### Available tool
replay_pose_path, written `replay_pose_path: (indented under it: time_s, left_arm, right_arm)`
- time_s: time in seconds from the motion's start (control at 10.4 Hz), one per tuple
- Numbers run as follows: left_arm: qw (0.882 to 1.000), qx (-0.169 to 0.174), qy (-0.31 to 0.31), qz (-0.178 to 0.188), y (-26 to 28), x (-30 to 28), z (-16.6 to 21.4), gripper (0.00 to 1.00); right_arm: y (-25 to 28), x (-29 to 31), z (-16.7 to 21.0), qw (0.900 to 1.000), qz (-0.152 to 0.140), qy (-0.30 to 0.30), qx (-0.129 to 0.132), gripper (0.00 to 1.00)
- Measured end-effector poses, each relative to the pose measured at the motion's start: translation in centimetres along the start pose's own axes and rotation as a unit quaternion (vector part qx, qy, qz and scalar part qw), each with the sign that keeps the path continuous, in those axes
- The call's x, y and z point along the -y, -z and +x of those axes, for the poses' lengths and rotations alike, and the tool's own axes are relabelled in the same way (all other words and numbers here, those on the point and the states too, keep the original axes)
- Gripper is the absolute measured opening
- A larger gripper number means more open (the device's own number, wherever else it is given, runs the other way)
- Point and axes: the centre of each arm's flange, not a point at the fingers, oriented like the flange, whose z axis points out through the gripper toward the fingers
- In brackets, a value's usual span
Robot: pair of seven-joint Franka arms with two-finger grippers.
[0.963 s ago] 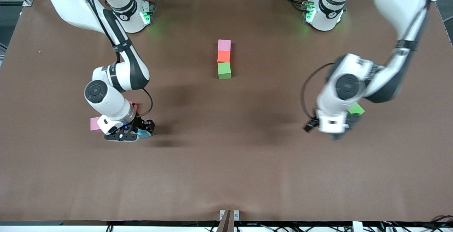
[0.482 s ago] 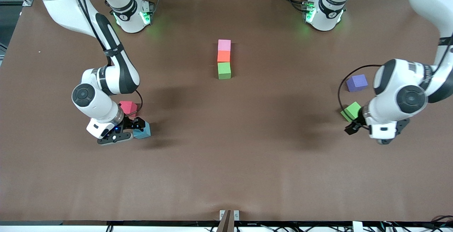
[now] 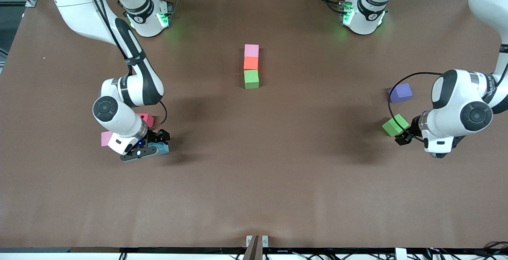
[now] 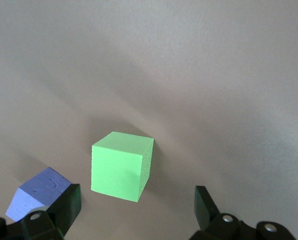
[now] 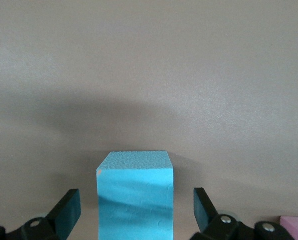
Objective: Arrange blocks into number 1
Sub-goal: 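Grasp the second green block with the left gripper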
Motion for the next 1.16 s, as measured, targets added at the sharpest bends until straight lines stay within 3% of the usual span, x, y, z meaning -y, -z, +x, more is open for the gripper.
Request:
replay_pose_path:
  time_s: [0.39,0.77,0.87,0.96,1.06,1.16]
  left_arm:
    - [1.0,0.02,-0.005,0.004,-2.2,-0.5,-0.2,1.0]
    - [0.999,0.031,-0.008,0.006,-3.4,-0.7,-0.4,1.0]
    - [0.999,0.034,-0.008,0.007,-3.7,-0.8,-0.4,1.0]
    - [0.999,0.037,-0.009,0.007,-4.0,-0.8,-0.4,1.0]
    - [0.999,0.041,-0.009,0.008,-4.5,-0.9,-0.4,1.0]
    - [0.999,0.045,-0.01,0.009,-5.0,-0.9,-0.4,1.0]
  right_arm:
    - [-1.2,0.4,-0.3,1.0,0.012,-0.013,0.008,0.94]
    - [-1.4,0.4,-0.3,0.999,0.023,-0.028,0.008,0.79]
    - [-1.4,0.4,-0.3,0.999,0.024,-0.029,0.008,0.7]
    - [-1.4,0.4,-0.3,0.999,0.025,-0.031,0.008,0.69]
    - [-1.4,0.4,-0.3,0.999,0.026,-0.033,0.008,0.62]
    - [-1.4,0.3,-0.3,0.999,0.027,-0.034,0.007,0.61]
